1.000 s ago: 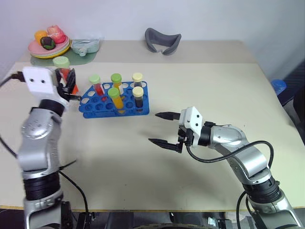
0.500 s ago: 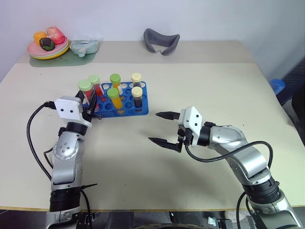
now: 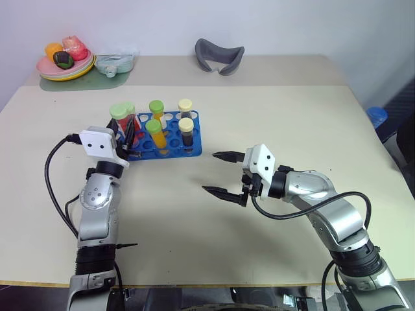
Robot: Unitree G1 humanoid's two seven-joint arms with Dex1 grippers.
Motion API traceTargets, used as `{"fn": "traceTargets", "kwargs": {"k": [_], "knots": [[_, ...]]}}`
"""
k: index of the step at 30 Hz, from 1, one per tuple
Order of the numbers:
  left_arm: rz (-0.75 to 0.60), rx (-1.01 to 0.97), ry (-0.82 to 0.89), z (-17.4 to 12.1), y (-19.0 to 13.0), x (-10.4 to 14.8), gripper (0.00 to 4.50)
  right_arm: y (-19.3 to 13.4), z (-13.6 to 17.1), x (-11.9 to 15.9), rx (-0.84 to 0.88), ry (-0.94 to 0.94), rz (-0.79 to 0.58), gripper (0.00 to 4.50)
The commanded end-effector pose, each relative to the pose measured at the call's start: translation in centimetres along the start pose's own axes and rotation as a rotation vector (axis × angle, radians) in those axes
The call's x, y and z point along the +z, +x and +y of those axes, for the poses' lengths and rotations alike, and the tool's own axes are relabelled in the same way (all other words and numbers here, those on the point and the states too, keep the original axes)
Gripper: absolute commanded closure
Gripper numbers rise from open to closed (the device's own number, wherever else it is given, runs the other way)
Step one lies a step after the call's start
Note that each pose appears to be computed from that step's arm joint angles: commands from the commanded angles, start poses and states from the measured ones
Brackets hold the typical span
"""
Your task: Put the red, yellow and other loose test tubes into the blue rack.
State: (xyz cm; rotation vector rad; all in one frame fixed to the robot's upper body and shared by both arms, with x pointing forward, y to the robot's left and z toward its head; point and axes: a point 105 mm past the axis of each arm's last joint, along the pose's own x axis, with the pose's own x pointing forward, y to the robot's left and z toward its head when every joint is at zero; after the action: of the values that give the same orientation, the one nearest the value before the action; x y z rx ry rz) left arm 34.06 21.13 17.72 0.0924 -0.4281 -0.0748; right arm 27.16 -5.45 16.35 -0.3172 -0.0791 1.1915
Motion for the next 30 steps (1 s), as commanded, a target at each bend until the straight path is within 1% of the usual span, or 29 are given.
{"fn": "traceTargets", "kwargs": {"k": [1, 6, 15, 21, 30], "knots": [[-0.008, -0.003, -0.02, -0.2, -0.4, 0.5, 3.13, -0.2, 0.3, 1.5, -0.001, -0.04, -0.045, 0.25], [0.009, 0.003, -0.03, -0.2, -1.0, 0.7, 3.13, -0.2, 0.4, 1.4, -0.002, -0.037, -0.045, 0.25], [0.008, 0.025, -0.027, -0.1, -0.5, 1.4, 3.13, 0.0, 0.4, 1.5, 0.006, -0.04, -0.051, 0.25], [0.004, 0.042, -0.014, -0.2, 0.1, 1.2, 3.13, 0.0, 0.4, 1.5, 0.006, -0.04, -0.053, 0.25], [0.009, 0.035, -0.014, -0.6, 0.1, 0.6, 3.13, -0.1, 0.4, 1.5, -0.002, -0.038, -0.051, 0.25]]}}
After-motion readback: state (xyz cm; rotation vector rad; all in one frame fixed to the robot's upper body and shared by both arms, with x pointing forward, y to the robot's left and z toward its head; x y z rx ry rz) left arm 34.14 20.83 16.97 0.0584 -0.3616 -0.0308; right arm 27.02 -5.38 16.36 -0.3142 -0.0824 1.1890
